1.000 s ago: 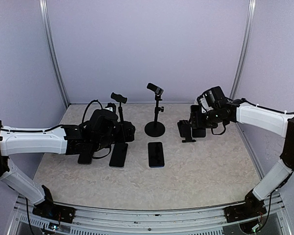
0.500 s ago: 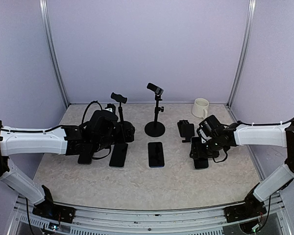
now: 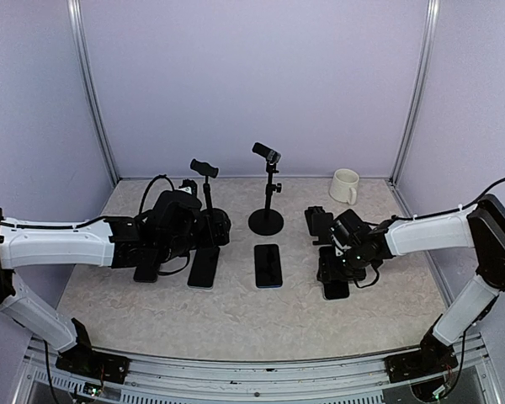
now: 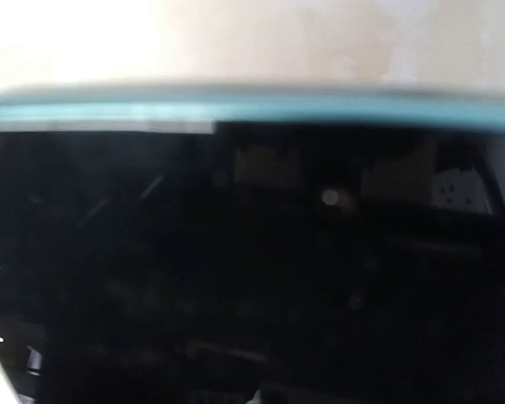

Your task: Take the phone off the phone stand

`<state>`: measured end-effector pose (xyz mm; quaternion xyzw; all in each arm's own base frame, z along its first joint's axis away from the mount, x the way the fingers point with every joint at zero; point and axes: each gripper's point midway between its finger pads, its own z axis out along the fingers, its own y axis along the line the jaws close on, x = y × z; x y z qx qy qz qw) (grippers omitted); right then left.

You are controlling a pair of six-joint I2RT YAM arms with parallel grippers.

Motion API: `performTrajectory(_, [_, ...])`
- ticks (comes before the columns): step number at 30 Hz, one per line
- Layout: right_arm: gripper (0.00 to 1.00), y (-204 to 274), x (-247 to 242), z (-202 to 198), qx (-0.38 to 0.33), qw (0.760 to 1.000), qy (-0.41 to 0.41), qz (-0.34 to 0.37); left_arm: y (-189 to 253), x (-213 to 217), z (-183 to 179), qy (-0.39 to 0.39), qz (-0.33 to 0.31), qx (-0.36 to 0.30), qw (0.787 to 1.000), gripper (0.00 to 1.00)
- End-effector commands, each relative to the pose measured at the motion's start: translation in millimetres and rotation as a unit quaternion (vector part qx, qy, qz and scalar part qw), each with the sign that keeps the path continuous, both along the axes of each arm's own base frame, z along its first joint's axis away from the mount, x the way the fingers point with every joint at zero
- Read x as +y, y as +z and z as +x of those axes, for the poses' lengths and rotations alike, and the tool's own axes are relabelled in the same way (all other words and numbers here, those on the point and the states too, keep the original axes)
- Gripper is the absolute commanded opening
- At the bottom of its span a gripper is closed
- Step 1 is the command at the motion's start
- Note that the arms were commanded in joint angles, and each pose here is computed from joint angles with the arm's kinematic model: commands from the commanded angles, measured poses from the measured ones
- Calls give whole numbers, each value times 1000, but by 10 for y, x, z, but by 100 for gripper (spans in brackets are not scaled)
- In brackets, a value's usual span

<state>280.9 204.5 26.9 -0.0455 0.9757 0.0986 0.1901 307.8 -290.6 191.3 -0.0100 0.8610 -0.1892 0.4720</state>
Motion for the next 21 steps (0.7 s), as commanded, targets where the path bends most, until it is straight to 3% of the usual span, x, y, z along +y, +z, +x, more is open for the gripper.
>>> performTrajectory(1, [66,-5,55,141,-23,1000,-21,4,20,76,-10,9,0,-4,1000,99])
performTrajectory(21, [84,-249,107,233,0,999,-37,-10,-22,156,19,13,12,-5,1000,99])
